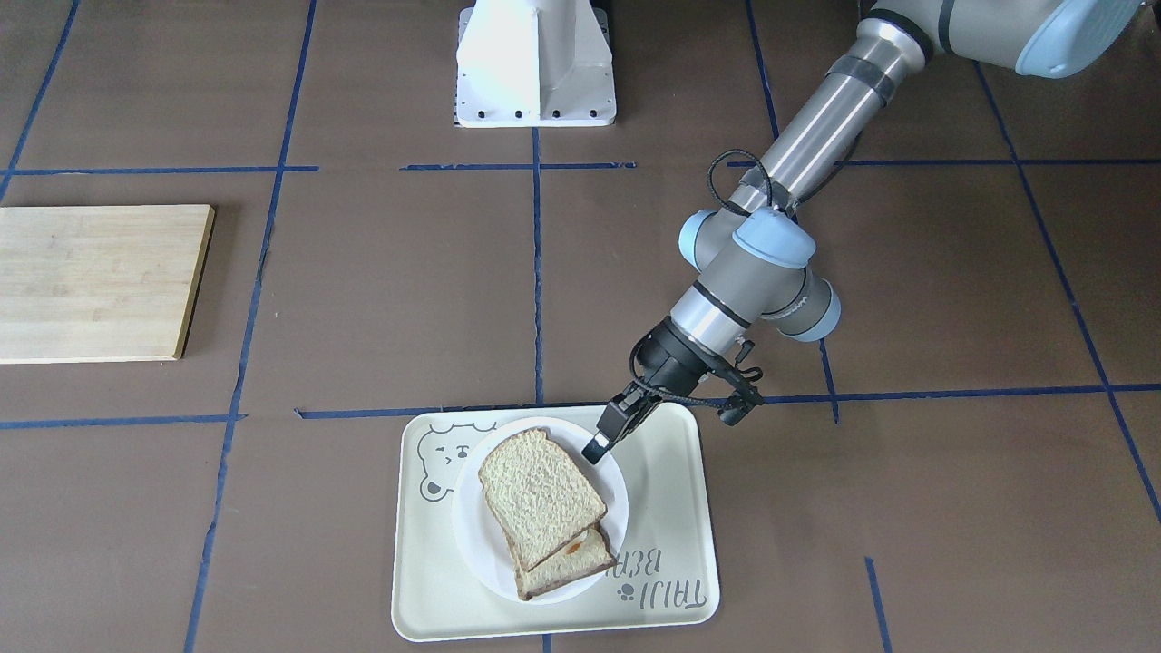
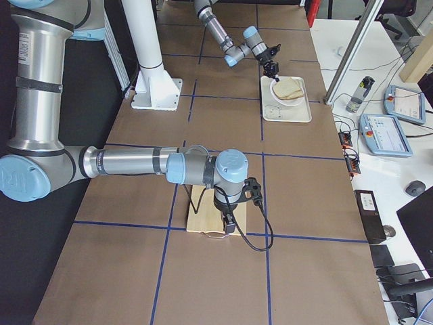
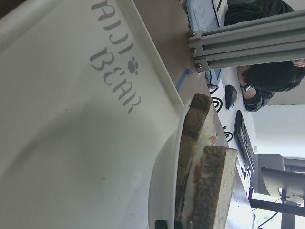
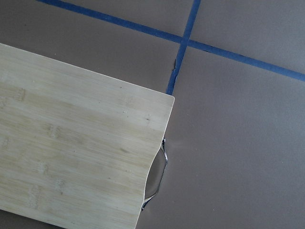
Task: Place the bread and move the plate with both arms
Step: 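Slide the plate farther from the robot onto the white tray, then release the plate and withdraw the left arm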
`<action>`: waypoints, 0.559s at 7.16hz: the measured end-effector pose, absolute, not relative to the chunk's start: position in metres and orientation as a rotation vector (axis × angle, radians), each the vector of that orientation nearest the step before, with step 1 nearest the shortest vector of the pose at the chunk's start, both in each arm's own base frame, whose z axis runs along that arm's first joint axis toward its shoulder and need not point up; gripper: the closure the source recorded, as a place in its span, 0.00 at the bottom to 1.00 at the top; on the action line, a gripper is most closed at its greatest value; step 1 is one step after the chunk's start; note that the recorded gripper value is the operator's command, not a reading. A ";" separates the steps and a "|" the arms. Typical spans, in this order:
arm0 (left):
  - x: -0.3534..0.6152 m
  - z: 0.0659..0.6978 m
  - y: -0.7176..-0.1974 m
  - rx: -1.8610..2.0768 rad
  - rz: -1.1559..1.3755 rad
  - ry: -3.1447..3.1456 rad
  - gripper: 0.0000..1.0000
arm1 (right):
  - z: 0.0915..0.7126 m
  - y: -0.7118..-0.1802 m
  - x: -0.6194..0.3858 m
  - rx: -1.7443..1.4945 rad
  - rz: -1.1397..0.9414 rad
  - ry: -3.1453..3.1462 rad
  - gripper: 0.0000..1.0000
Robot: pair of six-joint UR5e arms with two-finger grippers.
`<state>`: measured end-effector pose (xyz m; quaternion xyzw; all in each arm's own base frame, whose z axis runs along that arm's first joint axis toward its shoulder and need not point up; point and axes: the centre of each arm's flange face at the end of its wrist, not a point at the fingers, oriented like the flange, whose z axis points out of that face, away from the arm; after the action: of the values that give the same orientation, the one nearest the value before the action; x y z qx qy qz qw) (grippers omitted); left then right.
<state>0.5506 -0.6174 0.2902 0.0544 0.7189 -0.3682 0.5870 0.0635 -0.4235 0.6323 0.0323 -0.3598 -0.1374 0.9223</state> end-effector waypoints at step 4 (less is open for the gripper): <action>0.560 0.290 -0.632 0.133 -0.881 1.645 0.97 | 0.631 -0.425 0.063 0.068 -0.283 -0.739 0.00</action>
<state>0.5598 -0.6325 0.2902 0.0573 0.7077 -0.3791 0.5934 0.0635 -0.4245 0.6313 0.0333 -0.3598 -0.1376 0.9222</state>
